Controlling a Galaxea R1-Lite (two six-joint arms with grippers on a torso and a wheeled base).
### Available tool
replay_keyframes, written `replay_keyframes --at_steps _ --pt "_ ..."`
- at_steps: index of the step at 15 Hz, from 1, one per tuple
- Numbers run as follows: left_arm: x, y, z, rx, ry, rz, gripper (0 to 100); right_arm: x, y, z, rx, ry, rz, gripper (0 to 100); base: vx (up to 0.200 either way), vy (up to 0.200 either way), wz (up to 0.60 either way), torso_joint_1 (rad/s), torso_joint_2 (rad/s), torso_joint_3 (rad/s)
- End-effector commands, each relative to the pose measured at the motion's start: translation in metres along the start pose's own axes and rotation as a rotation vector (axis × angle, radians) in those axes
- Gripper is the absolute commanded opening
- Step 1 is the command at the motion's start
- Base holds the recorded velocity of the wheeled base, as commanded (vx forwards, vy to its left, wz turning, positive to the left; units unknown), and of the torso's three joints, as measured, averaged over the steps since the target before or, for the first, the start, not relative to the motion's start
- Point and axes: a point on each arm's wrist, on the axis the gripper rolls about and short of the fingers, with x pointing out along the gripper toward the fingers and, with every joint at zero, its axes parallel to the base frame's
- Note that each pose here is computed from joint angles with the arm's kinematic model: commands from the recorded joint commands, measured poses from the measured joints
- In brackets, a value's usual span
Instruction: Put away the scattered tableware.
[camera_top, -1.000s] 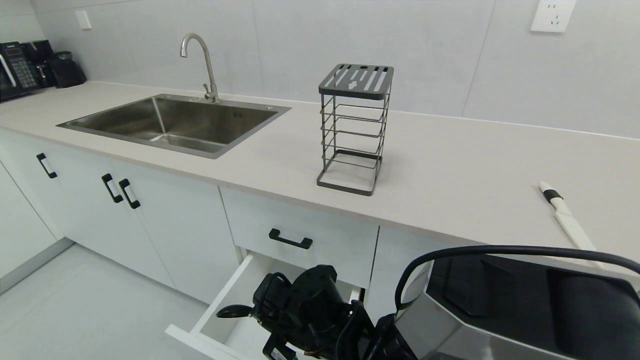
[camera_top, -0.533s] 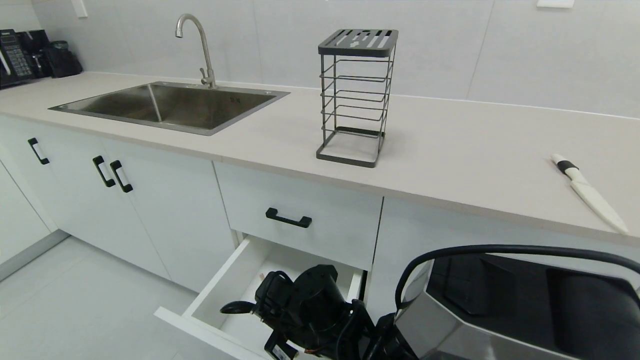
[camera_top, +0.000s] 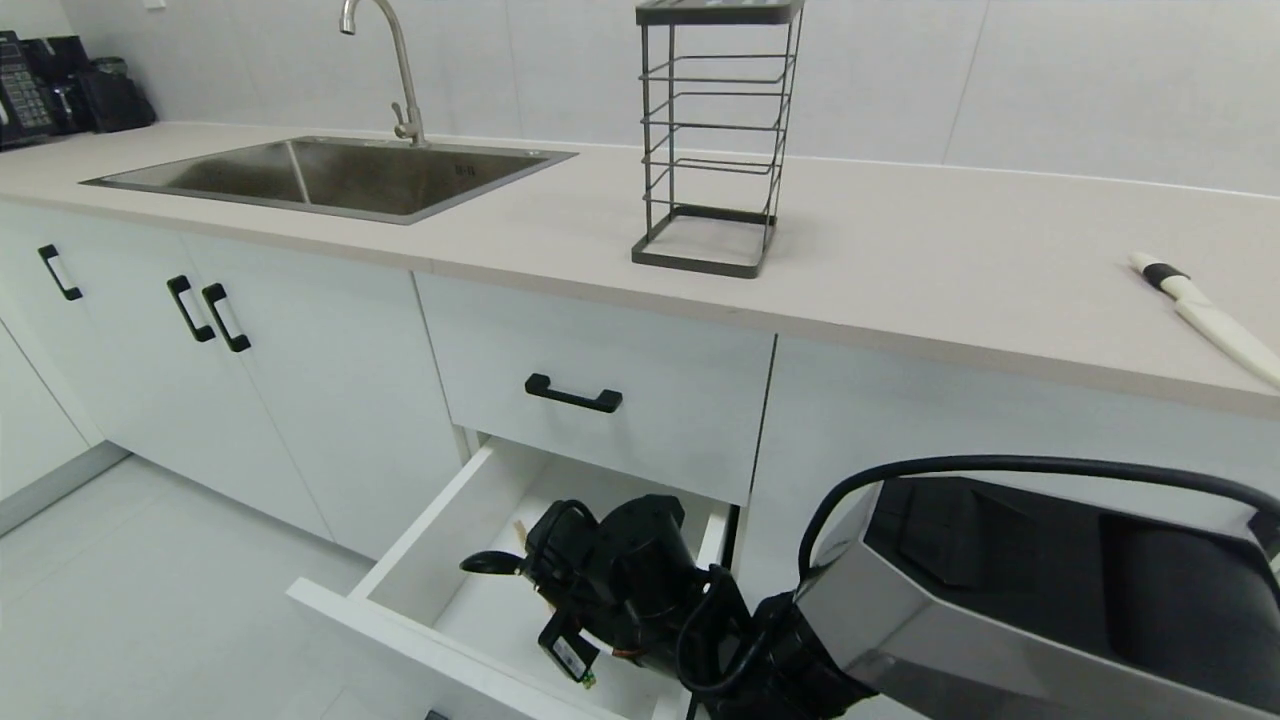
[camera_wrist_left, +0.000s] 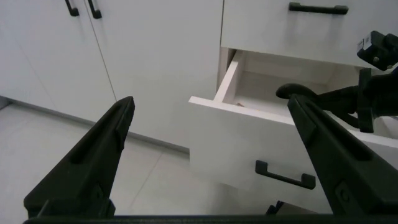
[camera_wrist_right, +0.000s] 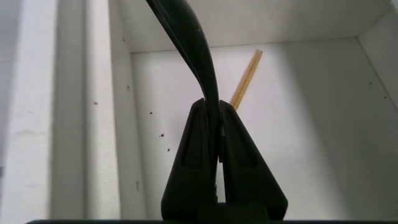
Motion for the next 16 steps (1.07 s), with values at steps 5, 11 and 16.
replay_keyframes --at_steps 5,11,16 --pt "0.000 0.000 0.000 0.000 0.001 0.000 100 0.006 -0.018 0.013 -0.013 -0.032 -0.036 0 0.000 0.000 0.00 -0.007 0.10 0.032" --pt "0.000 0.000 0.000 0.000 0.001 0.000 100 0.031 -0.016 -0.009 -0.006 0.001 -0.029 0 0.000 0.000 0.00 0.000 0.00 0.000" --pt "0.000 0.000 0.000 0.000 0.001 0.000 100 0.053 -0.015 -0.025 0.022 0.027 -0.016 0 0.000 0.000 0.00 0.000 0.00 0.000"
